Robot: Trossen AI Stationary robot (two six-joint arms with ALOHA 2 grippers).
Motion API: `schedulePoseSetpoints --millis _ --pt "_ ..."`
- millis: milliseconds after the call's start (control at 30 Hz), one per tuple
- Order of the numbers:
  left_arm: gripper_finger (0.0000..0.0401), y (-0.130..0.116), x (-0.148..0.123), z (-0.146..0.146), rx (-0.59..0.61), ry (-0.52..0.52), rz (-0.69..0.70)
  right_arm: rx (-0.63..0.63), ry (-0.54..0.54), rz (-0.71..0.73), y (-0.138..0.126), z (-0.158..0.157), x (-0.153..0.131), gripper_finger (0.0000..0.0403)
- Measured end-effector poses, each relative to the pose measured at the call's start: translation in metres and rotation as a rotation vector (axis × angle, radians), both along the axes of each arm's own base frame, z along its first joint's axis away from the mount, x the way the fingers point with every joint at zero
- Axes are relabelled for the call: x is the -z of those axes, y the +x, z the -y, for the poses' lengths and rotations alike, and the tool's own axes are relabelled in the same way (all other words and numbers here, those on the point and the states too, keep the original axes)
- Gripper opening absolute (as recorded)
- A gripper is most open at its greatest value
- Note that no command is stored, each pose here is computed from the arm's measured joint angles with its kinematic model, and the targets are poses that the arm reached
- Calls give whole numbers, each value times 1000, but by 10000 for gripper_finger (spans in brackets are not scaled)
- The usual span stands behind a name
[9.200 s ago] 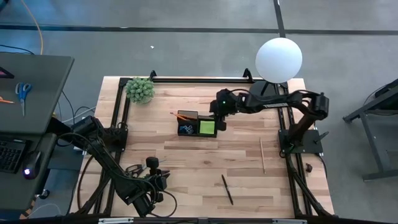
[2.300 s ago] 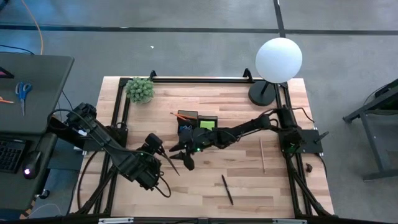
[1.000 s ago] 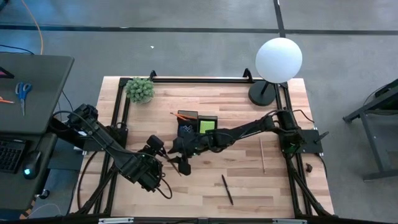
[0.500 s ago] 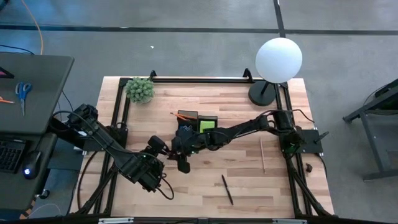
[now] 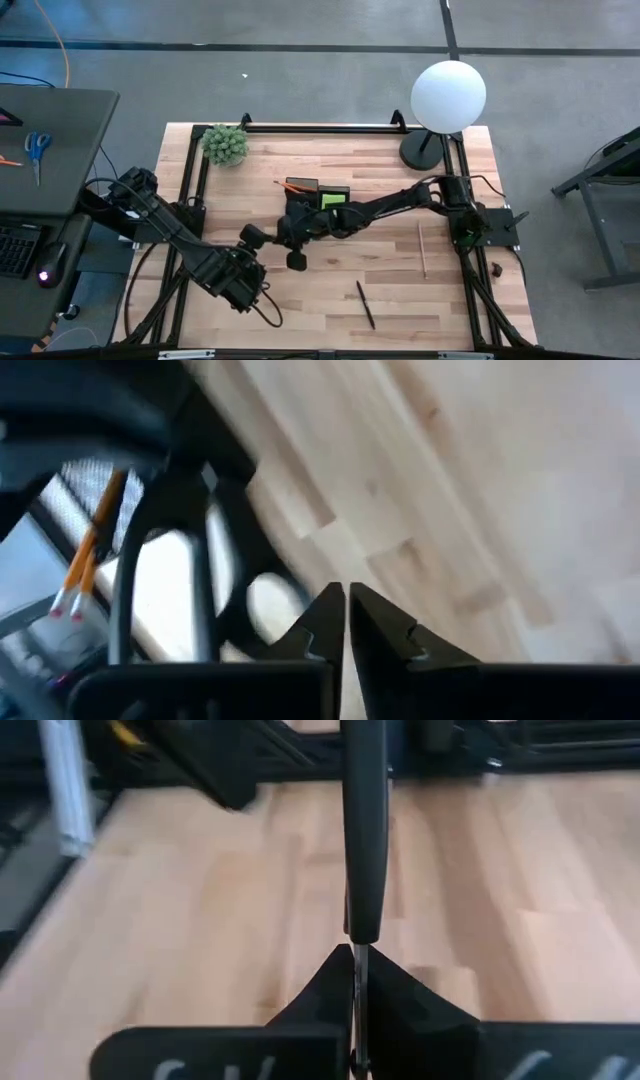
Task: Pick and place office supplies into organizer
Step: Put the scissors into the organizer bin
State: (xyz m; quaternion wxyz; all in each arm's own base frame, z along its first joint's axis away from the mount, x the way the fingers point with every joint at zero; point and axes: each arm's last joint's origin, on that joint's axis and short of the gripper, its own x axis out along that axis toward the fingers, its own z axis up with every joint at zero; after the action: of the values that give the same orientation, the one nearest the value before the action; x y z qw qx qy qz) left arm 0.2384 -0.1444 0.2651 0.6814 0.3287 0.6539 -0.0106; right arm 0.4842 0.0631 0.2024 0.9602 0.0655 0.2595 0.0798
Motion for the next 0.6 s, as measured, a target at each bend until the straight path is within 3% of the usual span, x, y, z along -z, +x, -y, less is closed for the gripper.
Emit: schedulePoseSetpoints --millis 267,367,600 --pt "108 5 1 4 -49 -47 79 103 -138 -35 -3 5 3 1" --pt "142 11 1 8 -119 -110 171 130 -184 -18 -4 11 -5 1" --pt "144 17 -3 20 -174 -205 325 239 -263 7 -13 47 -37 1"
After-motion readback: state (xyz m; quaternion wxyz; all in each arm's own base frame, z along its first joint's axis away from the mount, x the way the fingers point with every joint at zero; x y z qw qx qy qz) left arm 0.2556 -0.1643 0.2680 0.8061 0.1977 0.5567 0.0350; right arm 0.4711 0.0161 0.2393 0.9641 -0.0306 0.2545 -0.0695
